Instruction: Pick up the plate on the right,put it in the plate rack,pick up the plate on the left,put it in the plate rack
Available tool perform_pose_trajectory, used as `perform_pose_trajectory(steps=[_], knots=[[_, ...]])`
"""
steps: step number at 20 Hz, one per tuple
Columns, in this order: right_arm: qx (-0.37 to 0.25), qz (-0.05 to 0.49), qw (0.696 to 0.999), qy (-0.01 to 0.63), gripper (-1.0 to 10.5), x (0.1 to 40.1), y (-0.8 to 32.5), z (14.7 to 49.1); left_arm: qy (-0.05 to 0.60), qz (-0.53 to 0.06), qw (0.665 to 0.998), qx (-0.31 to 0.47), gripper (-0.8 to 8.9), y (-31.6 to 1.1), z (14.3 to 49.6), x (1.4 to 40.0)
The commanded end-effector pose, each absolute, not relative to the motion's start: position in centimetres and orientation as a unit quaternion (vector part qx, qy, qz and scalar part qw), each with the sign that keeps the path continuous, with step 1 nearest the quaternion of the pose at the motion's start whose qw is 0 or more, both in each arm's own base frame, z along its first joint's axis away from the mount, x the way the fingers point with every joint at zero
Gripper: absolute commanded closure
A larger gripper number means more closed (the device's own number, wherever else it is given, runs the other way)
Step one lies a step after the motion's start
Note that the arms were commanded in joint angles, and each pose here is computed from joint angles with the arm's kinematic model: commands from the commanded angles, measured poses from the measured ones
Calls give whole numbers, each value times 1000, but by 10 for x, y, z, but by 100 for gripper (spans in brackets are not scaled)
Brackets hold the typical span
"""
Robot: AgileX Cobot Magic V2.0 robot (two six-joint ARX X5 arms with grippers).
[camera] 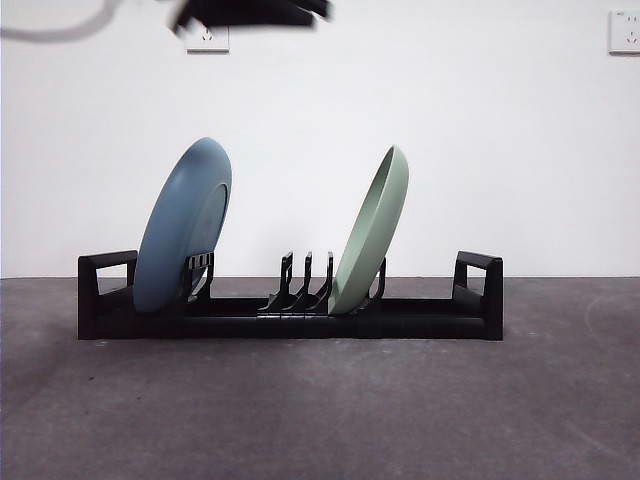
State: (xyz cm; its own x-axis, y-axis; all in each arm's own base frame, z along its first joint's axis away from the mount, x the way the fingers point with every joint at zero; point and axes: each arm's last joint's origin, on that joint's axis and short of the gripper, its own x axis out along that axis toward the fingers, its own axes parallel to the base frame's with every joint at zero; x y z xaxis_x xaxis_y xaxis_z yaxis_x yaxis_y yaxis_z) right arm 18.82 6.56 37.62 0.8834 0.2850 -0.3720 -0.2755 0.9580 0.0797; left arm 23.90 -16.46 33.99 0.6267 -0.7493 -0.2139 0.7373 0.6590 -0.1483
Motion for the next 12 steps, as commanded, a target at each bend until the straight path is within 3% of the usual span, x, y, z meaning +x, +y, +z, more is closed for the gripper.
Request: perform_pose_trajectory(steps=[1,7,12], knots=[[-24,153,966,209,958,188,66,372,109,-355,927,47,821,-148,353,220],[-44,154,950,268,958,183,61,361,140,-208,961,116,822,-111,367,183],[-35,165,958,232,959,175,58,367,170,-157,965,120,822,-80,364,166]])
